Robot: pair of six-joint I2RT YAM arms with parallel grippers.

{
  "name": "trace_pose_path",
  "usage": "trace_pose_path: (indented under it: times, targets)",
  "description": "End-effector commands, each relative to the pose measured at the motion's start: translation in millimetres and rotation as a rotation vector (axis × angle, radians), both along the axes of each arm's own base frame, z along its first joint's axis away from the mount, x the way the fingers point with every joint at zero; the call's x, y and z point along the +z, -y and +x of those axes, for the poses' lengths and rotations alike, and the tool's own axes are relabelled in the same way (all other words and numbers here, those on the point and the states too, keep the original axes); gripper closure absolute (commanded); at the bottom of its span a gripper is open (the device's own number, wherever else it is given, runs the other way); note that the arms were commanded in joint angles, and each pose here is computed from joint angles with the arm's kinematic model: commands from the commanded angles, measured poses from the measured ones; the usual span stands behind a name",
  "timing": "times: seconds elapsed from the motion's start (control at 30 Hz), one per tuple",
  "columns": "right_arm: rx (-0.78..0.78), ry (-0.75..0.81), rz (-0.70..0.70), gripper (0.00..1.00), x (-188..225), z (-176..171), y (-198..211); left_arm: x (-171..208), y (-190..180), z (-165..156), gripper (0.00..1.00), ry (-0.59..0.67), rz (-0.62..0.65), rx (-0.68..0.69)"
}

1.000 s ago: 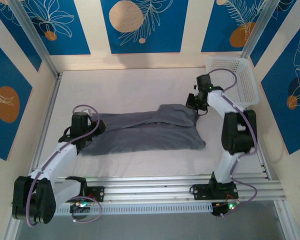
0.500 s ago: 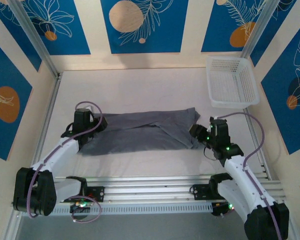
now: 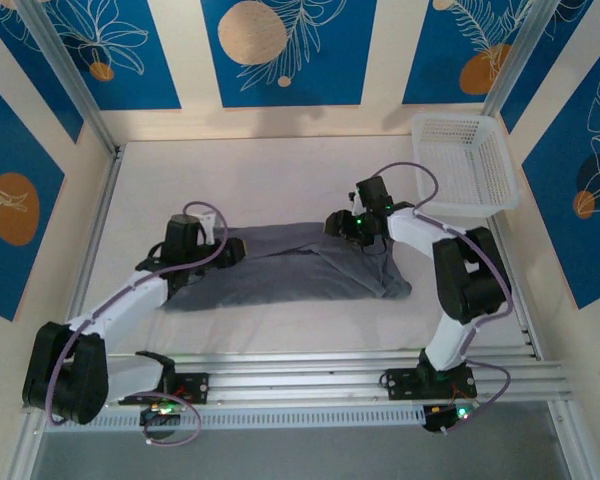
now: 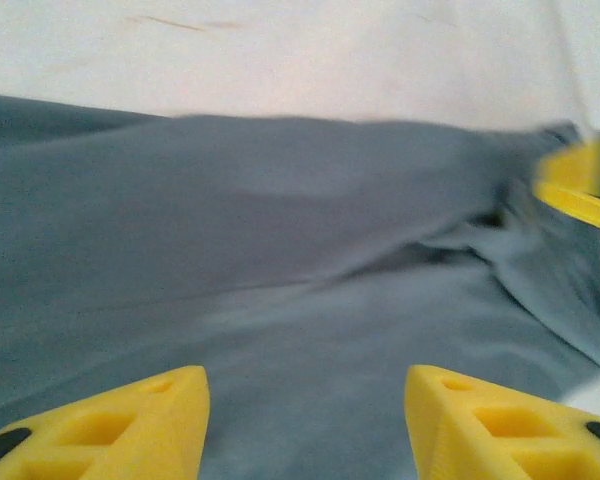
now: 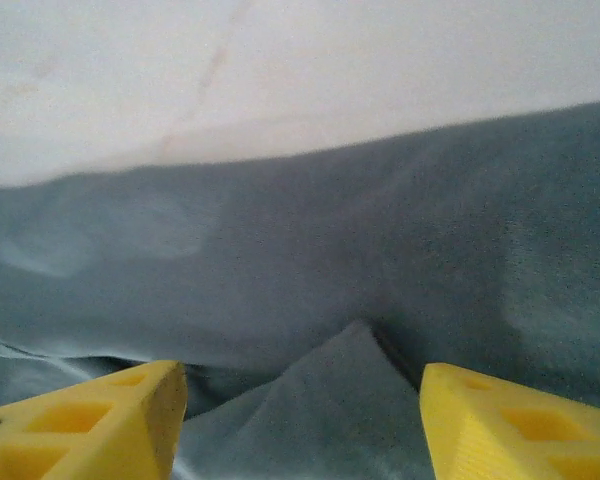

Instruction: Fold the inside-out t-shirt

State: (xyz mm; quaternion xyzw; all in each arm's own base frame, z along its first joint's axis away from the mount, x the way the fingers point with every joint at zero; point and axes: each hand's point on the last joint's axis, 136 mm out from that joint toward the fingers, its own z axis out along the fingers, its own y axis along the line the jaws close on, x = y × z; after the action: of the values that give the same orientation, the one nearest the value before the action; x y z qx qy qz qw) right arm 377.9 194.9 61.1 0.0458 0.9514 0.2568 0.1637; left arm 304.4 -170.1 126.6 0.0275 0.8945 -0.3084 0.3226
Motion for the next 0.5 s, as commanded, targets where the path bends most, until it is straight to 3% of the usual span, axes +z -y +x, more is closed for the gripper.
trace_pose_path:
  times: [0.0,0.07,0.13,0.33,0.37,0.43,0.47]
  targets:
    - [0.054,-0.025,0.053,0.69,9,-3,-17,22,37,-10,0.43,0.064,-0.091,-0.182]
    - [0.054,-0.023,0.059,0.89,11,-4,-17,21,39,-10,0.40,0.066,-0.094,-0.187]
    - [0.062,-0.017,0.060,1.00,15,-8,-17,22,39,-9,0.34,0.076,-0.093,-0.180]
    - [0.045,0.011,0.011,1.00,20,-22,-3,23,34,-2,0.17,0.096,-0.066,-0.142]
    - [0.015,0.027,-0.041,0.95,17,-22,7,24,33,-1,0.13,0.101,-0.060,-0.136]
    - [-0.040,0.054,-0.123,0.60,11,-18,24,23,32,1,0.07,0.107,-0.049,-0.127]
    - [-0.052,0.058,-0.146,0.50,8,-16,27,24,32,1,0.06,0.116,-0.048,-0.127]
